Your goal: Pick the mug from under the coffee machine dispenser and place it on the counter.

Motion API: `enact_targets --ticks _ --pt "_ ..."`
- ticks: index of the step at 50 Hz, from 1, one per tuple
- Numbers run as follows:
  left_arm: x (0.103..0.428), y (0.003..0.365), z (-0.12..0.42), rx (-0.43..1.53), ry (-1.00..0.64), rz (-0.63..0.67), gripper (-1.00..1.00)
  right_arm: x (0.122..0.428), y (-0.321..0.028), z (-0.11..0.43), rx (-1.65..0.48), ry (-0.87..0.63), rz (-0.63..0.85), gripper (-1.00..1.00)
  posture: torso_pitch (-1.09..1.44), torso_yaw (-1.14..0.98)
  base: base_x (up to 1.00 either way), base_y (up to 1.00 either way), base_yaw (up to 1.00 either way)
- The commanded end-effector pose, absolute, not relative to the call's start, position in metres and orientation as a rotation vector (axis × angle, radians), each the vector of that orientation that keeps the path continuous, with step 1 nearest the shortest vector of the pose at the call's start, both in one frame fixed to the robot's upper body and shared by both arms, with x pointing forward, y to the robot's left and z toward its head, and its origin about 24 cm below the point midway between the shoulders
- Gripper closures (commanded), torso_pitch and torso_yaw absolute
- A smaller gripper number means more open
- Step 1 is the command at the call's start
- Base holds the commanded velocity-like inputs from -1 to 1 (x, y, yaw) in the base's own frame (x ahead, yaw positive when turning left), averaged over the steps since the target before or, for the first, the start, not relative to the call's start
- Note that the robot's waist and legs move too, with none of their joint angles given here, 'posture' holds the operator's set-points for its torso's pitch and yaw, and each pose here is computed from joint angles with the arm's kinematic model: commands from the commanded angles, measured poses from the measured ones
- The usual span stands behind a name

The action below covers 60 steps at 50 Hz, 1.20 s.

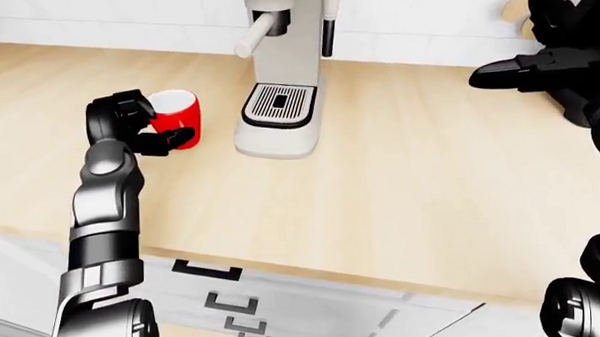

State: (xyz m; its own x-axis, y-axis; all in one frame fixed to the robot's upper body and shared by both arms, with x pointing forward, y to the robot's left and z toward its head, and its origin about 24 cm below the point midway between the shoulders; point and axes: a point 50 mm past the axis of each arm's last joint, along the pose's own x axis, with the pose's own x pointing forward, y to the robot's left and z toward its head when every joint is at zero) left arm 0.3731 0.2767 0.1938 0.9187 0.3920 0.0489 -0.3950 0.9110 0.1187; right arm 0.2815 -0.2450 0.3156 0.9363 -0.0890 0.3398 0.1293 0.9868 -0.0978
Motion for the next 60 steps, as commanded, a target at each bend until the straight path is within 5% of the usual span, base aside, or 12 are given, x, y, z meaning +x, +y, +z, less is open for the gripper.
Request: enact_targets --ticks 1,4,6,9,21,36,60 --pt "0.371 0.275 0.229 0.127 -0.178 0.404 0.87 0.273 -0.246 0.331 -0.13 -0.426 -0.124 -1.0 0.0 0.0 0.0 0.0 0.0" --pt "0.371 0.276 0.229 0.127 -0.177 0.402 0.74 0.273 -0.245 0.331 -0.131 -0.426 -0.124 -1.0 0.0 0.0 0.0 0.0 0.0" --pt "0.371 0.276 0.229 0.126 -0.176 0.402 0.21 0.274 -0.245 0.331 -0.13 -0.425 -0.123 -1.0 0.0 0.0 0.0 0.0 0.0" --pt "0.371 0.276 0.229 0.129 -0.178 0.401 -0.29 0.273 -0.245 0.332 -0.13 -0.427 -0.123 -1.0 0.0 0.0 0.0 0.0 0.0" --pt "0.37 0.276 0.23 0.133 -0.177 0.403 -0.81 0.272 -0.245 0.333 -0.131 -0.429 -0.12 -1.0 0.0 0.0 0.0 0.0 0.0" --pt "0.363 0.273 0.247 0.125 -0.18 0.367 -1.0 0.272 -0.244 0.335 -0.134 -0.432 -0.119 -1.0 0.0 0.0 0.0 0.0 0.0" --pt "0.33 0.266 0.297 0.082 -0.19 0.212 -1.0 0.272 -0.245 0.337 -0.137 -0.435 -0.118 -1.0 0.0 0.0 0.0 0.0 0.0"
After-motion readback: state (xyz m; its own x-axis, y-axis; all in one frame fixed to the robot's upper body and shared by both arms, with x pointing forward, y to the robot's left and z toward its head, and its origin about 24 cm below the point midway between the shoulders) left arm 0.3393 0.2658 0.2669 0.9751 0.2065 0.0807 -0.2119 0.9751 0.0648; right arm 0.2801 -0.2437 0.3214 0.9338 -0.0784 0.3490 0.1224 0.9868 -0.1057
